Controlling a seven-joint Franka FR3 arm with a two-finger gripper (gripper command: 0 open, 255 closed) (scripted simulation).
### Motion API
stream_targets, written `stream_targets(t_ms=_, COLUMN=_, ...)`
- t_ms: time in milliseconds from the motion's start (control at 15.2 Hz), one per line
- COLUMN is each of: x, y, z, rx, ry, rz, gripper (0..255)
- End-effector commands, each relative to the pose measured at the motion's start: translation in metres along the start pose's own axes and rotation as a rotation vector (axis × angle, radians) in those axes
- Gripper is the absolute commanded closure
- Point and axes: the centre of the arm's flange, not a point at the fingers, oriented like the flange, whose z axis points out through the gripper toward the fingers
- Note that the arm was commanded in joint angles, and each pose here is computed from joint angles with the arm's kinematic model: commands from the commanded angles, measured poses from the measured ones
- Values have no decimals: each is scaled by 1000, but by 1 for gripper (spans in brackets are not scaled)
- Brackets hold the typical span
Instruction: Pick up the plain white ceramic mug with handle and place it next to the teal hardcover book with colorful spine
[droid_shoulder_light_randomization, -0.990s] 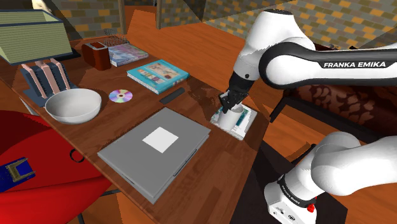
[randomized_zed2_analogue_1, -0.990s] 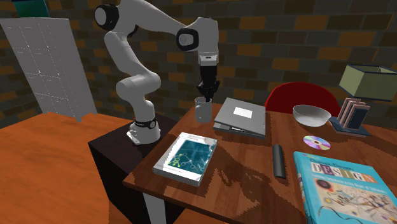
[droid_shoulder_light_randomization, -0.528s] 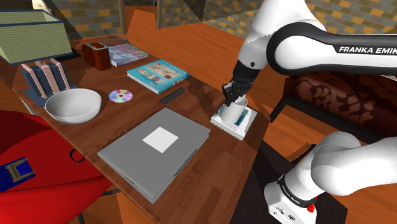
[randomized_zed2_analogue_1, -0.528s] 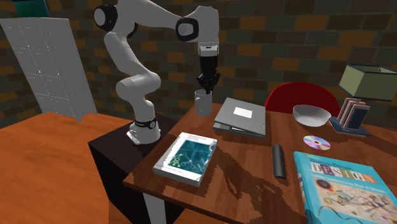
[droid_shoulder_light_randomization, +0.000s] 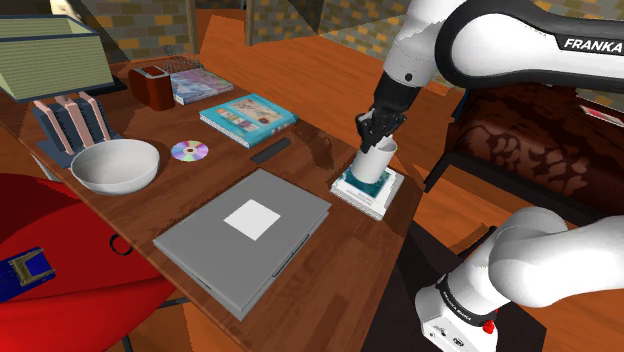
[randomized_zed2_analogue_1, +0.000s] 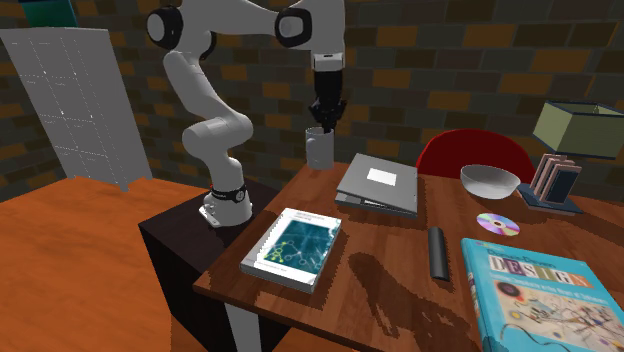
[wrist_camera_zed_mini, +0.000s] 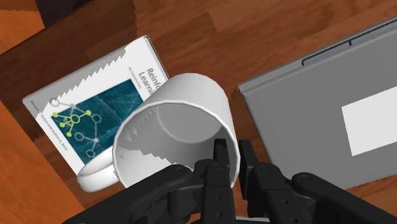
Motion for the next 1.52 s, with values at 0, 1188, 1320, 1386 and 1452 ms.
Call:
stream_targets(t_ms=0, x=1, y=0, z=-5, rx=0, ry=0, rz=0, gripper=255)
stream_targets(t_ms=1188, x=192, y=-128, z=54, rx=0, ry=0, rz=0, gripper=255)
stream_targets(t_ms=1320, x=214, y=-142, z=60, rx=0, ry=0, rz=0, gripper=255)
stream_targets(t_ms=1386, x=224, y=-149, z=64, rx=0, ry=0, rz=0, gripper=255)
stream_targets(t_ms=1452, x=235, y=-156, z=67, rx=0, ry=0, rz=0, gripper=255)
